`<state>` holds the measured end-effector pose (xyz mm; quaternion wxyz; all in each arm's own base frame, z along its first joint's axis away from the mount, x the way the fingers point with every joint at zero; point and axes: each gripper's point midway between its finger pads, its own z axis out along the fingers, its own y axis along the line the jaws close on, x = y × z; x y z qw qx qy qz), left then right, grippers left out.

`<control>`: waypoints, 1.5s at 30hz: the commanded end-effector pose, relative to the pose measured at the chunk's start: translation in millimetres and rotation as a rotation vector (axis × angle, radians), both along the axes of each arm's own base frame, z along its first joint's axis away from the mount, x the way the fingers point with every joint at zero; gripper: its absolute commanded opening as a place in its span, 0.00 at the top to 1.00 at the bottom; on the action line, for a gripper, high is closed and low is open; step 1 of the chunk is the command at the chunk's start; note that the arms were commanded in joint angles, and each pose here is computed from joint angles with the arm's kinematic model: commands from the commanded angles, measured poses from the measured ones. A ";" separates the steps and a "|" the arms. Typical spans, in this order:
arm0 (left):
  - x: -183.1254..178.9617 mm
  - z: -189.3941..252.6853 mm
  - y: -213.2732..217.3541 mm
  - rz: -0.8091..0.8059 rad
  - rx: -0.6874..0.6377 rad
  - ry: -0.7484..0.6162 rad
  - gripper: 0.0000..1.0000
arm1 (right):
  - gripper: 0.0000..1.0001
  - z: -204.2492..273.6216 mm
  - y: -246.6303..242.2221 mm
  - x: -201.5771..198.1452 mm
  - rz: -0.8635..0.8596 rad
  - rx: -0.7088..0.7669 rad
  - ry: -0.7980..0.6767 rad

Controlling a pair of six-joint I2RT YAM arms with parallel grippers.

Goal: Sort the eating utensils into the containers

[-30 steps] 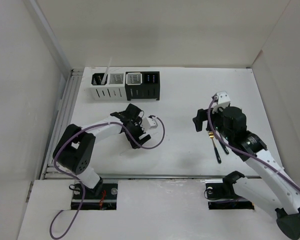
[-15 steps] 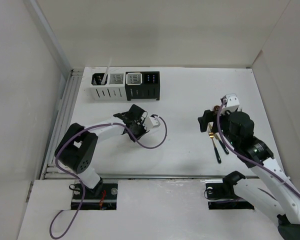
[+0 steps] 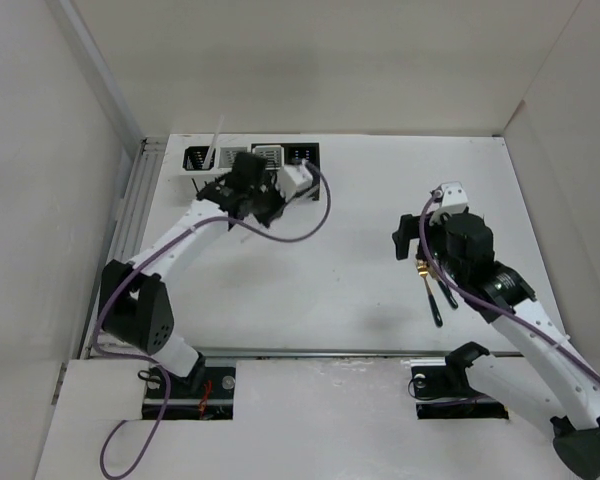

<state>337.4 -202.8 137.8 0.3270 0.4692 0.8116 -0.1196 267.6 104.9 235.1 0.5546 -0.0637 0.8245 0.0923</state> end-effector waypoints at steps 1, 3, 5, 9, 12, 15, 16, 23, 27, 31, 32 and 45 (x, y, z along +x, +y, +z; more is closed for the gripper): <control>40.1 119.3 -6.7 0.059 -0.203 -0.255 1.00 | 0.00 43.2 10.2 21.1 -0.004 0.041 -0.106; 77.7 169.9 7.7 0.165 -0.292 -0.394 1.00 | 0.00 56.7 18.0 35.6 -0.004 0.056 -0.135; 110.4 205.6 27.8 0.237 -0.356 -0.512 1.00 | 0.00 63.2 22.8 46.9 0.004 0.035 -0.149; 163.6 254.3 70.6 0.354 -0.433 -0.669 1.00 | 0.00 68.4 41.4 76.9 0.042 -0.010 -0.144; 193.6 269.5 102.4 0.411 -0.457 -0.747 1.00 | 0.00 69.9 53.1 100.7 0.050 -0.038 -0.141; 215.3 263.8 124.7 0.445 -0.463 -0.786 1.00 | 0.00 70.5 66.2 123.8 0.066 -0.058 -0.142; 222.0 260.3 139.9 0.464 -0.456 -0.796 1.00 | 0.00 72.1 68.2 132.0 0.067 -0.054 -0.144; 258.3 215.4 162.9 0.495 -0.532 -0.750 1.00 | 0.00 77.0 89.0 183.9 0.103 -0.075 -0.125; 269.6 191.5 163.9 0.458 -0.582 -0.745 1.00 | 0.00 78.0 88.1 192.6 0.094 -0.078 -0.118; 275.1 164.8 166.9 0.468 -0.606 -0.729 1.00 | 0.00 79.1 80.3 194.4 0.092 -0.093 -0.097; 274.3 159.7 166.4 0.474 -0.614 -0.717 1.00 | 0.00 74.4 79.2 192.2 0.093 -0.101 -0.078; 247.3 79.1 184.0 0.535 -0.577 -0.580 0.86 | 0.00 71.9 4.1 159.4 -0.041 -0.089 0.009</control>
